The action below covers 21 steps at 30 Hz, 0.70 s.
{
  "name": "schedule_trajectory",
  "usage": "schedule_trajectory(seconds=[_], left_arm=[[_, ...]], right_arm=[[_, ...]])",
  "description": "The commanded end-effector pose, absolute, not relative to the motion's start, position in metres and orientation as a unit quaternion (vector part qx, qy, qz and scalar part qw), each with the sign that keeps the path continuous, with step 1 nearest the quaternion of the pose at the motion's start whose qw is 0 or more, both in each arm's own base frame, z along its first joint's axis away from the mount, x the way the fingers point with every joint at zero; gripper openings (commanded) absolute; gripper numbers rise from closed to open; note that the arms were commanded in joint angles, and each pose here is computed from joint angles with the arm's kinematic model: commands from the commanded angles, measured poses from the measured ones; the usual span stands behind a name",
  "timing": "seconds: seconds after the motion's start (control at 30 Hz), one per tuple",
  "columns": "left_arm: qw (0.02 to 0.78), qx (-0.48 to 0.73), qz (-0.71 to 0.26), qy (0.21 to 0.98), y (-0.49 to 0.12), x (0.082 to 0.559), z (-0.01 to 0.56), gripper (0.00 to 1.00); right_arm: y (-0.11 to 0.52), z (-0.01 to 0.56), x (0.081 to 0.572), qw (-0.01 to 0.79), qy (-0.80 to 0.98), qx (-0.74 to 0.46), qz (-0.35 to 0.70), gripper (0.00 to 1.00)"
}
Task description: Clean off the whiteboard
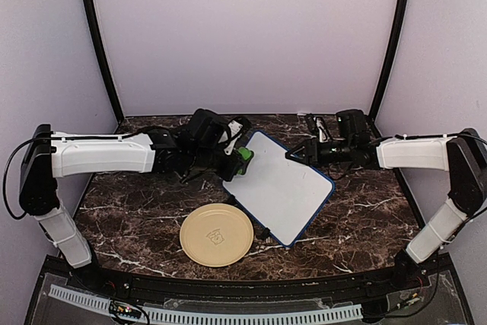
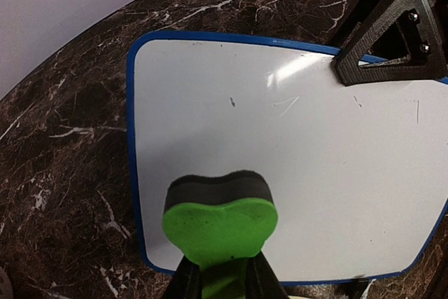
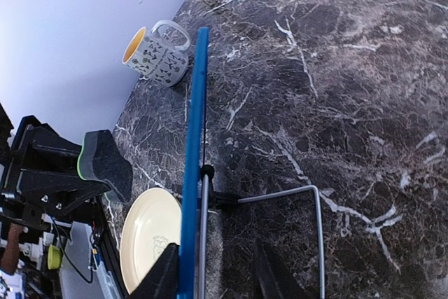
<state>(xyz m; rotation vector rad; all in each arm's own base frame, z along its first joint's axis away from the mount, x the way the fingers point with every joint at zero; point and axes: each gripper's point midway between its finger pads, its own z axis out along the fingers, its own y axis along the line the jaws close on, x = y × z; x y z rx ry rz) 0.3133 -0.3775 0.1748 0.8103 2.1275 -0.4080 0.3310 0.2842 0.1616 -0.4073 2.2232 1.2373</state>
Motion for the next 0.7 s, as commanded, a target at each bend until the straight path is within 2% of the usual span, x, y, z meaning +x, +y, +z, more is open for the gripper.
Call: schedule_trajectory(seconds=[0.0, 0.27, 0.67], left_arm=[[0.383, 0.306, -0.158, 0.857, -0.356, 0.306, 0.172, 0.02], [0.363, 0.264, -0.181, 0.875, -0.329, 0.306, 0.15, 0.02], [0.321, 0.228, -0.154, 0.906, -0.293, 0.302, 0.103, 0.02]], right_arm=[[0.281, 0.166, 0.337, 0.288, 0.829, -0.156, 0.453, 0.42], [0.271, 0.17, 0.342, 0.296, 0.831, -0.15, 0.447, 0.58], [0.27, 0.185, 0.345, 0.299, 0.816, -0.15, 0.471, 0.6]])
